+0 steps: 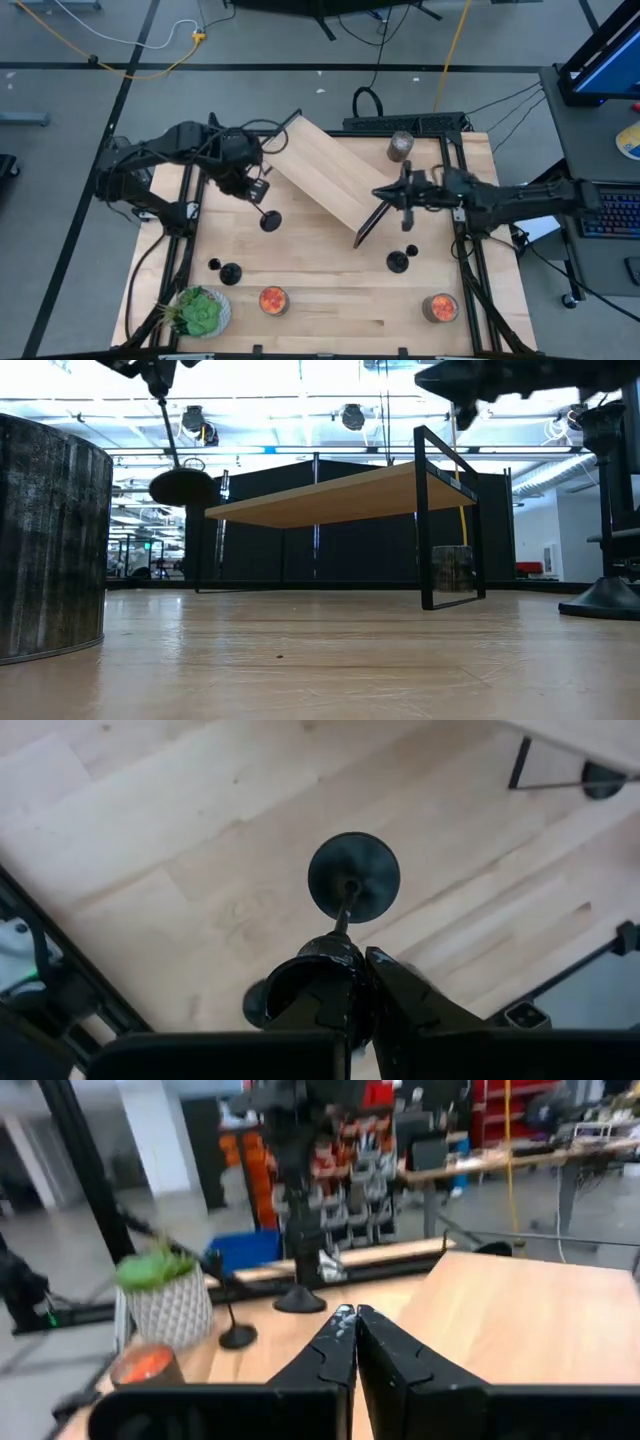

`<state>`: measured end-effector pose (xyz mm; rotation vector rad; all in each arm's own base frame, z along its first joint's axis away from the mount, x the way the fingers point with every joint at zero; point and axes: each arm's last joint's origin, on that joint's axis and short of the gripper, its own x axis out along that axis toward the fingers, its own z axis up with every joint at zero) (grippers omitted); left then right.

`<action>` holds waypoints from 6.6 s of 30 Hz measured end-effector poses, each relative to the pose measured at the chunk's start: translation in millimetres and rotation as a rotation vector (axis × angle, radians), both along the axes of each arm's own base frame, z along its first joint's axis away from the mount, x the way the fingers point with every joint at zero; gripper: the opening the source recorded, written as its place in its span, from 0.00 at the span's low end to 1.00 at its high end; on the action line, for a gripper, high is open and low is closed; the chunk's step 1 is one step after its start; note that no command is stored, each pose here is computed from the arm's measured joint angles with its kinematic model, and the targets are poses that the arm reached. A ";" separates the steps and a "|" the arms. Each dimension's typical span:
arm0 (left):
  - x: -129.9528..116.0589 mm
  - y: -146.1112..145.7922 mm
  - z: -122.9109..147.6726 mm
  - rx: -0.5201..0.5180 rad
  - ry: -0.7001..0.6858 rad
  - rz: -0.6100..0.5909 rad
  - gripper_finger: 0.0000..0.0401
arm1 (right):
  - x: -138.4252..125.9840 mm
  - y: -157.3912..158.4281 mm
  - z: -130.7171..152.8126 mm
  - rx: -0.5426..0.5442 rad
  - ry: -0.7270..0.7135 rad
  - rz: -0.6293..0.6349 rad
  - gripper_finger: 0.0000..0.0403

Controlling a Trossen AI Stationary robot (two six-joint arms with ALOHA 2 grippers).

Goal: Pick & Place candle stick holders
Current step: Put the top left black candle holder on the shelf

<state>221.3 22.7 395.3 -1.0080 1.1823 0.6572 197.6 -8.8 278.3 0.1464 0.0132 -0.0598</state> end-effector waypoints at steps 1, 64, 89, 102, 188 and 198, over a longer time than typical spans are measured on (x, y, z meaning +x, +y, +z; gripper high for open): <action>0.4 -3.6 0.0 0.006 0.002 -0.003 0.04 | 6.8 0.1 2.6 -0.007 0.018 0.015 0.02; 58.0 -41.5 13.1 0.050 -0.431 -0.114 0.04 | 157.8 4.9 44.8 -0.077 0.208 0.305 0.44; 93.7 -45.6 16.4 0.083 -0.348 -0.229 0.04 | 190.6 7.5 48.2 -0.043 0.317 0.394 0.44; 101.0 -46.2 12.8 0.084 -0.361 -0.250 0.04 | 190.8 7.5 48.9 -0.015 0.313 0.391 0.26; 33.6 -16.3 31.5 0.570 -0.212 -0.203 0.32 | 114.2 -61.3 103.8 -0.203 0.403 -0.290 0.05; 42.1 -16.4 13.2 0.558 -0.191 -0.186 0.32 | 64.8 -51.8 77.0 -0.146 0.220 -0.436 0.05</action>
